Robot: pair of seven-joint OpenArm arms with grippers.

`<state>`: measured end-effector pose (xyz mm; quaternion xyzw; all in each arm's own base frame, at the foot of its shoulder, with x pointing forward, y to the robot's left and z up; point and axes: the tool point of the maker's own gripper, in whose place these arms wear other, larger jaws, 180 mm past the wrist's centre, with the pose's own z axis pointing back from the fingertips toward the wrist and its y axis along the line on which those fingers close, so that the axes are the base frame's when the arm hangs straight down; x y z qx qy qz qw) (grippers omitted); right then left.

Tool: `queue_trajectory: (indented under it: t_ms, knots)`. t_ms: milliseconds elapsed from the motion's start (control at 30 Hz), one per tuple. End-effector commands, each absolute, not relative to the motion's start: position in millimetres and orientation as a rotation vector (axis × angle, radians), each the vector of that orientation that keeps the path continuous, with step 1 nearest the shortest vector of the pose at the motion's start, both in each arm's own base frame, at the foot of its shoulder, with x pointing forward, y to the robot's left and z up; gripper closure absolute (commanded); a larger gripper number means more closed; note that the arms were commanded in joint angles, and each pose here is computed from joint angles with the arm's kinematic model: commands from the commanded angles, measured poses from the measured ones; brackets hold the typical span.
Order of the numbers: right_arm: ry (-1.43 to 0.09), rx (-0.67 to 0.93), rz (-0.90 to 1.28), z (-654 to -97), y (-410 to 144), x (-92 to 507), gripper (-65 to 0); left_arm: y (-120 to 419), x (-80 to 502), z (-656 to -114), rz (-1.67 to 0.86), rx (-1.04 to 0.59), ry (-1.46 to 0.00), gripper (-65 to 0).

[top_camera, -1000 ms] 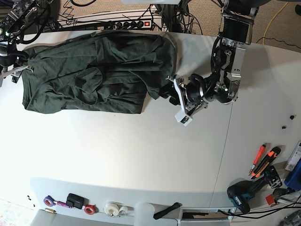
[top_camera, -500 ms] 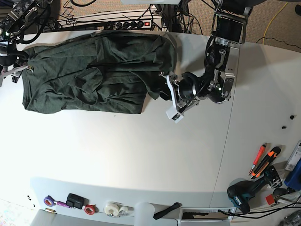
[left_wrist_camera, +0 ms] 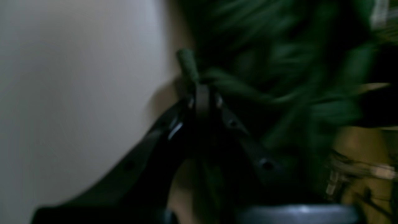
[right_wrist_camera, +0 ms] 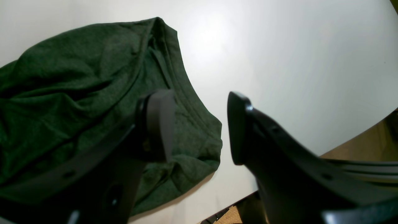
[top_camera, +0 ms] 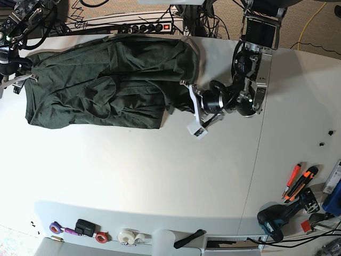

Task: Layout the t-shirt on the table in an organized manner, then fold the t-shirt properly
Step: 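Release the shirt end and move the left gripper away from the shirt, then move the left gripper back onto the folded shirt and grasp its edge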

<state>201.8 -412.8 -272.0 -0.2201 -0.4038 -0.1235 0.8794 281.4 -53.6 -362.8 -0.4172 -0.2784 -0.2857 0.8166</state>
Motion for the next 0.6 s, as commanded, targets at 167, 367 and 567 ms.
queue_trajectory:
  t_ms: [167,367,567]
  knots:
    - [-0.886,-0.481,-0.244,-257.4,-416.0,207.2,-27.4,-82.7,261.6,-280.9,-0.657,-1.31,-0.671,0.0]
    - [-0.888,-0.481,-0.244,-257.3,-415.9,207.3,-27.4,-98.6,253.2,-268.7,-0.665,-1.387,-0.655,0.0]
    - [-0.887,-0.481,-0.244,-257.2,-416.0,207.3,-27.4,-142.9,232.0,-255.6,-0.744,-1.453,-0.627,0.0]
